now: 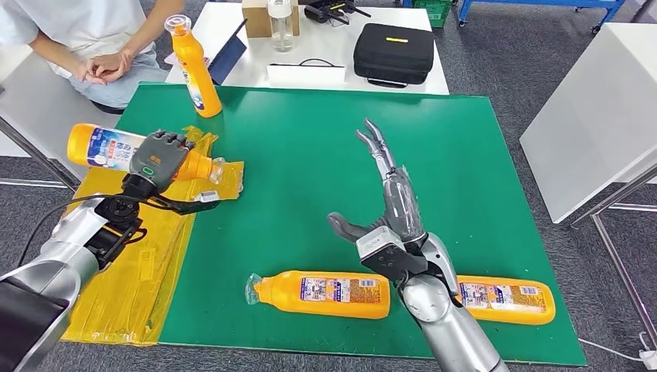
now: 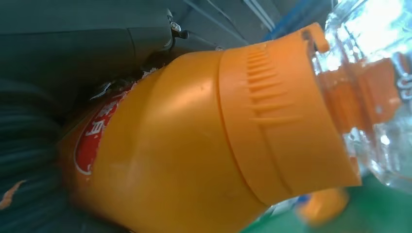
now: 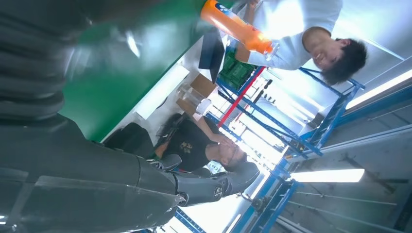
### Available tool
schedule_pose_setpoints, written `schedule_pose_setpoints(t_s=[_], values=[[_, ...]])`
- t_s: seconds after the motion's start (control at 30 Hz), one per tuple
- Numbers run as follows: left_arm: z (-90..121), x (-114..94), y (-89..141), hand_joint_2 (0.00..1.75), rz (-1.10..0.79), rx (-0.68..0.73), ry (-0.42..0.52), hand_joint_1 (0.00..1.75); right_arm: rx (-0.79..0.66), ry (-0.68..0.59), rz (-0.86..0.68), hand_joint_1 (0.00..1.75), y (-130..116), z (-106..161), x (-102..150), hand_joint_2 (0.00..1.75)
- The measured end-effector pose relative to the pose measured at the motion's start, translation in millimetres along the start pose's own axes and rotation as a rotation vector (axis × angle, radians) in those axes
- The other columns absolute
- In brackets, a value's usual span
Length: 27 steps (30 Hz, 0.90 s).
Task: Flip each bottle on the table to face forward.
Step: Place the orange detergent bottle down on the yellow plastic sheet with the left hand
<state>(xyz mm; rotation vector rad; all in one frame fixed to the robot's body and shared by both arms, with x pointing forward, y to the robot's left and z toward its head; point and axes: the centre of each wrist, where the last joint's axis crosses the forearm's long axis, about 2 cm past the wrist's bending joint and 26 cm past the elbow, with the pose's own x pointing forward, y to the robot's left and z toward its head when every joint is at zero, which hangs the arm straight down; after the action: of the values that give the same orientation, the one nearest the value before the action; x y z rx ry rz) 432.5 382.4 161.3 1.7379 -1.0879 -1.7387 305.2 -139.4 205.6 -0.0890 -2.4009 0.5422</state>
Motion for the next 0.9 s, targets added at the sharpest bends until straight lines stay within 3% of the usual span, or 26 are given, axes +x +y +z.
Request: schedule_pose_setpoints(t_s=[0.43, 0.67, 0.7, 0.8, 0.83, 0.9], values=[[38.0, -5.8, -46.4, 1.75, -0.109, -0.284, -0.105, 1.75, 0.031, -0.016, 0.010, 0.00, -3.9, -2.0, 1.2, 1.75], [43.7, -1.4, -52.1, 1.75, -0.069, -0.343, -0.128, 1.75, 0.064, -0.007, 0.041, 0.00, -2.6, 2.1, -1.9, 1.75], [43.8, -1.0, -52.2, 1.75, -0.068, -0.345, -0.128, 1.40, 0.066, -0.005, 0.041, 0.00, -2.3, 2.4, -2.1, 1.75], [44.0, 0.0, -52.3, 1.75, -0.063, -0.347, -0.127, 0.10, 0.069, 0.000, 0.044, 0.00, -2.0, 2.9, -2.6, 1.75], [44.3, 0.9, -52.4, 1.75, -0.055, -0.345, -0.124, 0.00, 0.070, 0.004, 0.046, 0.00, -2.0, 3.0, -2.7, 1.75], [46.2, 4.7, -53.4, 1.75, -0.014, -0.335, -0.106, 0.00, 0.075, 0.014, 0.053, 0.00, -1.8, 3.5, -2.9, 1.75]])
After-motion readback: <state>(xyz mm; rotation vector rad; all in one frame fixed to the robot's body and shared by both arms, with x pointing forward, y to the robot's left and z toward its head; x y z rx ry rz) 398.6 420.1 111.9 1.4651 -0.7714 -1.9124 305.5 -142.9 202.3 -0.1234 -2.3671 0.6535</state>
